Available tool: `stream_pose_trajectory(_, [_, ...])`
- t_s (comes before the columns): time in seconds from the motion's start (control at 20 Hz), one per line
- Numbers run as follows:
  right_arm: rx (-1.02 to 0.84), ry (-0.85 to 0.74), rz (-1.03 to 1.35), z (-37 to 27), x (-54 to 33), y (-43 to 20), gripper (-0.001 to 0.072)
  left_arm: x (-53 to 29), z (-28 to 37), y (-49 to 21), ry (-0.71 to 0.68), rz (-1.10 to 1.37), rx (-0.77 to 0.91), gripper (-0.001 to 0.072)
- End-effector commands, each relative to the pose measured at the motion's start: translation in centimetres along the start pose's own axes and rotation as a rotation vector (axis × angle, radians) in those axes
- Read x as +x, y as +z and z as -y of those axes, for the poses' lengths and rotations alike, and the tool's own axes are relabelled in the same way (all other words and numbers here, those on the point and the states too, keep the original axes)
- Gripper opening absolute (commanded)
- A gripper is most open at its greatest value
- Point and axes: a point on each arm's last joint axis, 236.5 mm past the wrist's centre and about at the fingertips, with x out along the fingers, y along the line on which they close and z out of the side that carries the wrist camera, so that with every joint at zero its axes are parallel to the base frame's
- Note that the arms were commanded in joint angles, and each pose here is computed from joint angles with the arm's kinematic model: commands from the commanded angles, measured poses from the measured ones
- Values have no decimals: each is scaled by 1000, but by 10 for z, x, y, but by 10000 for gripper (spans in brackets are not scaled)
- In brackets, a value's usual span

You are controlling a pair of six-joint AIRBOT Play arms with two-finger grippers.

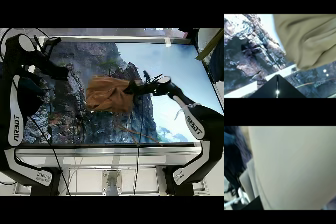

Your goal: Fold the clothes and pants, and hang the long-sleeved shirts on hangers.

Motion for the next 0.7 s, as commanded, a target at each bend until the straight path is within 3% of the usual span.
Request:
stream_pose_trajectory(0.0, [-41,-82,144,17,-92,43,30,0,0,-2,0,-7,-1,16])
stream_pose_trajectory(0.2, [47,-323,272,95,-232,51,30,0,0,-2,0,-7,-1,16])
stream_pose_trajectory(0.4, [233,-539,440,184,-378,20,29,0,0,-2,-1,-7,0,15])
stream_pose_trajectory(0.65, [487,-613,606,262,-507,-70,30,0,1,-1,-1,-7,-2,15])
